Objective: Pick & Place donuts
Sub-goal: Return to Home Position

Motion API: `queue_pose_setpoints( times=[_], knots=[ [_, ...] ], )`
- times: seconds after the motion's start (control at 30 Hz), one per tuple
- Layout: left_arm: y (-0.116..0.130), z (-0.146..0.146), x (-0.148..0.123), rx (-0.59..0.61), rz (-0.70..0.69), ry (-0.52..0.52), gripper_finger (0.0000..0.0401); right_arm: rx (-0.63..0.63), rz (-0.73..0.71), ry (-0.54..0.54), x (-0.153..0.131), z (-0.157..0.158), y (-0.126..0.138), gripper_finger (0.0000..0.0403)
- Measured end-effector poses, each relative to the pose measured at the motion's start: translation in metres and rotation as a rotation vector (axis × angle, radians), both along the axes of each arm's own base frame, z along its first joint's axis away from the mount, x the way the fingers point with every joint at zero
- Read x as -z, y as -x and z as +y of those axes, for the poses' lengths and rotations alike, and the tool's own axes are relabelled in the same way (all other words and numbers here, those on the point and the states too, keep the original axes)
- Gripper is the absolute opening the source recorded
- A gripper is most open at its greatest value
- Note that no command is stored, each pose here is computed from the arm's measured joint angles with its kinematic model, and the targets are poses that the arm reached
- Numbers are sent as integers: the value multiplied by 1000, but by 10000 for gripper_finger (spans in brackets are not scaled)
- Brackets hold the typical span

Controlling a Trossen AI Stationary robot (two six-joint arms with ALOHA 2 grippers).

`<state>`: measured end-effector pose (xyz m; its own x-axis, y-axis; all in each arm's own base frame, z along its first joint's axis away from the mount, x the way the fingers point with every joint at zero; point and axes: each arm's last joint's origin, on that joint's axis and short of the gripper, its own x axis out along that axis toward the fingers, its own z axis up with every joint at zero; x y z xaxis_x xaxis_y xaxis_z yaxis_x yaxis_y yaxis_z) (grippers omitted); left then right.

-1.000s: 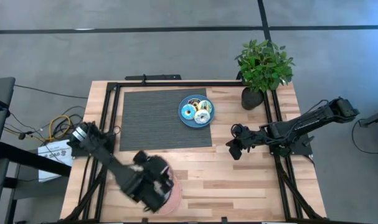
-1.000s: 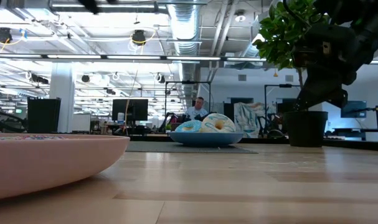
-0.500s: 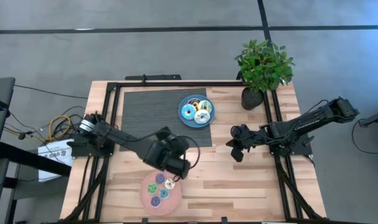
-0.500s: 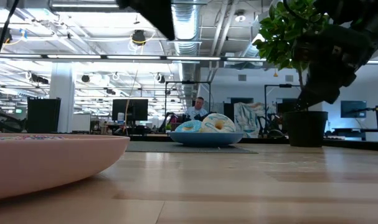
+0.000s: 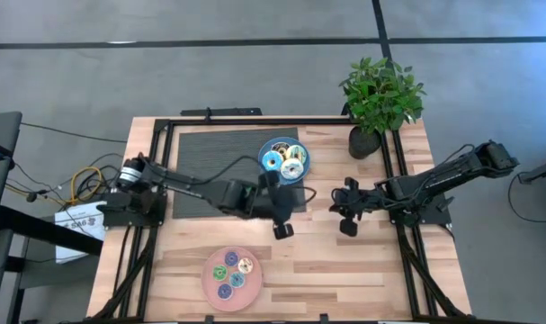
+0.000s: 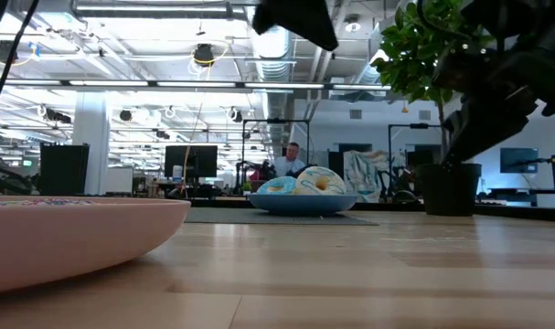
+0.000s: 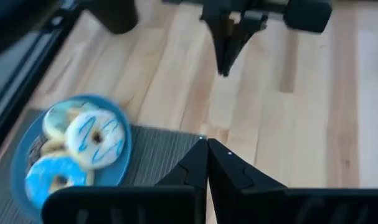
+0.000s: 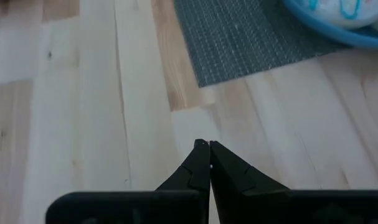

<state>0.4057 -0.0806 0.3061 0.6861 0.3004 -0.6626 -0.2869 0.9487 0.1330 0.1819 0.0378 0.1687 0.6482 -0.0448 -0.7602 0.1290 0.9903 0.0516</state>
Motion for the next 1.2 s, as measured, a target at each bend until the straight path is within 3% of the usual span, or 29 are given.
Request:
queue_pose_setpoints(
  times=[0.23, 0.53, 0.7, 0.9, 1.2],
  knots=[
    [-10, 19, 10, 98, -34, 16, 0, -32, 23, -57, 0, 1, 3, 1],
    [16, 36, 45, 178, -154, 147, 0, 0, 42, -81, 0, 1, 5, 1],
    [53, 42, 40, 188, -233, 160, 0, 42, 35, -113, 0, 0, 5, 1],
    [115, 51, 31, 161, -330, 134, 0, 76, -7, -153, -3, 1, 2, 1],
    [206, 62, 45, 229, -463, 60, 0, 79, -33, -164, -5, 2, 0, 1]
  ],
)
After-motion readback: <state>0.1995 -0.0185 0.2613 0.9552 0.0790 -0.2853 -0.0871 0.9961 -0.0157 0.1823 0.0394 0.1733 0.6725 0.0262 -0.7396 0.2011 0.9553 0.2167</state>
